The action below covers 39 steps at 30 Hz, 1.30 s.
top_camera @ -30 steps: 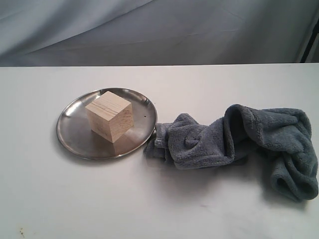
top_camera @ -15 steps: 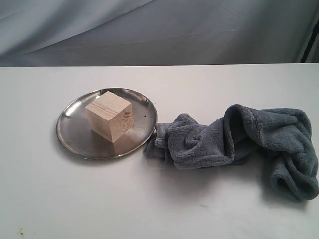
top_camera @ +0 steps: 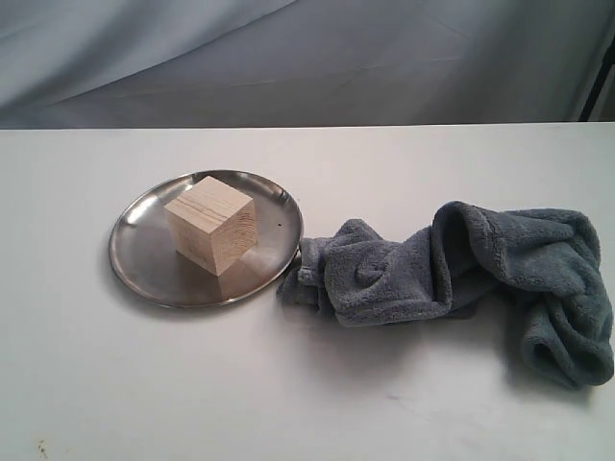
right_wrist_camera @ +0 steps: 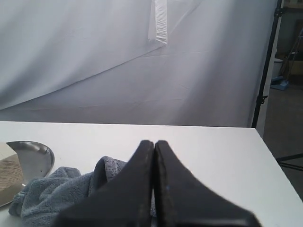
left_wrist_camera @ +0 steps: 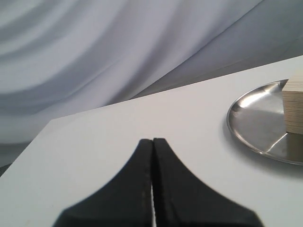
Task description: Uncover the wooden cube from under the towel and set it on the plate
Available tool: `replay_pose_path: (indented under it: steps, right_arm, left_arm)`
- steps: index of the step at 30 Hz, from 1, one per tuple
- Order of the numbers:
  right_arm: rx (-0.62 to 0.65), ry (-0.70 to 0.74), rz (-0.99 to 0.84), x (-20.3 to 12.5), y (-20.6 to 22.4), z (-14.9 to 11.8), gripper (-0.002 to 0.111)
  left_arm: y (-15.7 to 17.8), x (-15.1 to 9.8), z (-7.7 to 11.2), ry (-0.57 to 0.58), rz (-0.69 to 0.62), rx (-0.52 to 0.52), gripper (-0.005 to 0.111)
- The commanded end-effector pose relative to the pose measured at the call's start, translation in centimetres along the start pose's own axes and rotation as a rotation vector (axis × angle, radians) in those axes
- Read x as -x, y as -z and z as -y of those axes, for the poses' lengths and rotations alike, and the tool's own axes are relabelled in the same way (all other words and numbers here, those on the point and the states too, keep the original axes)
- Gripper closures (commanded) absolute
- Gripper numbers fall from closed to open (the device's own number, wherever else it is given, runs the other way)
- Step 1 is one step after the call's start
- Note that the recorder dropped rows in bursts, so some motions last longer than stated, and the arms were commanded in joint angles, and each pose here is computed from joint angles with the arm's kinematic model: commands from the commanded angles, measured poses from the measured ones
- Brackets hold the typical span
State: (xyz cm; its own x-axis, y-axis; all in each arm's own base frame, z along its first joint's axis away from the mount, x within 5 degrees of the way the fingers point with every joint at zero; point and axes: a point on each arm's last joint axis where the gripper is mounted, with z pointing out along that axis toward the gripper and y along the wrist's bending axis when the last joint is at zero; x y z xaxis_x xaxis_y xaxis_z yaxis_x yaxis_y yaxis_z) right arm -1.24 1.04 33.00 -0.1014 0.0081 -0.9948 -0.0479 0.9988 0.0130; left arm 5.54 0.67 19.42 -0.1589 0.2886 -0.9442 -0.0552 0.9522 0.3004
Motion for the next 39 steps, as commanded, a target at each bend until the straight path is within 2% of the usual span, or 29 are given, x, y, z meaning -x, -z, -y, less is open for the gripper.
replay_pose_path:
  steps: [1,12,22,26,27,29,39]
  right_arm:
    - [-0.009,-0.008,0.014,-0.3,-0.4,0.1,0.108]
    - [-0.04,-0.036,0.18,-1.6,-3.0,0.7,0.108]
    - [-0.077,-0.044,0.145,-7.8,-6.7,1.5,0.108]
    - [-0.111,0.087,0.148,-11.1,-7.9,1.8,0.108]
    - [-0.119,0.144,0.17,-11.0,-7.9,1.9,0.108]
    - [-0.114,0.163,0.055,-12.0,-8.1,1.9,0.108]
    - [-0.088,0.03,0.015,-12.5,-8.1,1.7,0.108]
  left_arm:
    - [0.0,0.0,0.0,-0.006,0.011,0.006,0.107]
    - [0.0,0.0,0.0,-0.006,0.011,0.006,0.107]
    - [0.0,0.0,0.0,-0.006,0.011,0.006,0.107]
    - [0.0,0.0,0.0,-0.006,0.011,0.006,0.107]
    - [0.0,0.0,0.0,-0.006,0.011,0.006,0.107]
    - [0.0,0.0,0.0,-0.016,0.011,0.008,0.107]
    - [0.0,0.0,0.0,-0.02,0.01,0.009,0.107]
